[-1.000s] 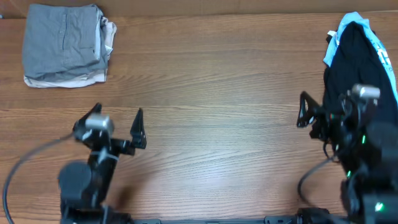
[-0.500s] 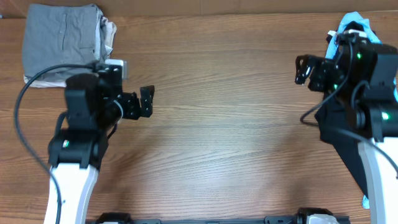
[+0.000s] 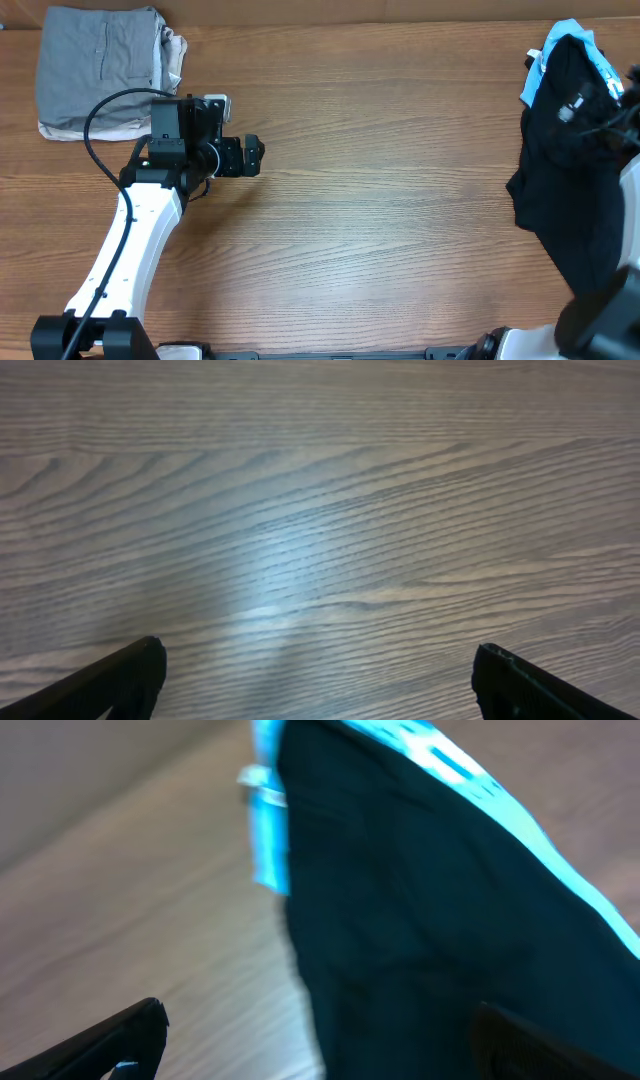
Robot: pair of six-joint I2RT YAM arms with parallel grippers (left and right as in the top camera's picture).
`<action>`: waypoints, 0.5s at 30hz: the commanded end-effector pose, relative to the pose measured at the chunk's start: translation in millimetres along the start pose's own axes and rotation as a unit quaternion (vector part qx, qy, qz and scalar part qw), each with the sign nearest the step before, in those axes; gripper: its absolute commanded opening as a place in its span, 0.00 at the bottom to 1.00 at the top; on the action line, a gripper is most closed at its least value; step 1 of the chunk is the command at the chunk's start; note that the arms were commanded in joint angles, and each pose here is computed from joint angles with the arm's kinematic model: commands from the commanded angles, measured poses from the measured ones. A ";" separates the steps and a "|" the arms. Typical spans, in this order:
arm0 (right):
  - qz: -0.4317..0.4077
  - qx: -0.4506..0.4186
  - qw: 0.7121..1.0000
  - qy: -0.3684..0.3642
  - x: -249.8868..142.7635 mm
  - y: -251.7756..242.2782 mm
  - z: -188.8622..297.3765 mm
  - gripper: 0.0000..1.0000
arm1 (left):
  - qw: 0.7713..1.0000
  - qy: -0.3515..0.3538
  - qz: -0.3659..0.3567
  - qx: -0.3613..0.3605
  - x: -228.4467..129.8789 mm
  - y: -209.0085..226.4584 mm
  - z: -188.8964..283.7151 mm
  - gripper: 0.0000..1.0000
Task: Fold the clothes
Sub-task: 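Reach the right gripper to the black T-shirt and grasp it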
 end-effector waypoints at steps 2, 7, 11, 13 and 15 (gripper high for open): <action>-0.034 -0.035 0.999 0.011 9.4 -38.4 -28.0 1.00 | 1.000 -0.021 -0.009 -0.013 11.5 -2.6 6.0 1.00; -0.067 -0.011 0.996 0.056 -1.3 -62.7 -64.6 0.96 | 0.999 -0.027 -0.012 -0.012 14.4 -2.1 6.0 1.00; -0.069 -0.003 0.995 0.067 -6.5 -65.0 -79.6 0.95 | 0.999 -0.037 -0.015 -0.010 18.5 -1.4 6.2 1.00; -0.068 0.002 0.995 0.066 -7.1 -63.5 -85.6 0.94 | 0.999 -0.039 -0.015 -0.009 19.2 -1.3 6.3 1.00; -0.067 0.007 0.995 0.070 -9.5 -62.7 -92.8 0.93 | 0.999 -0.038 -0.015 -0.010 19.1 -1.4 6.3 1.00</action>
Point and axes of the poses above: each gripper's point midway between its finger pads, its own z axis back along the fingers, its own y axis along the line the jaws close on, x = y × z, the point moved 4 cm from there along z, back along the fingers, and after that the axes turned 14 degrees about -z, right-handed, at the moved point
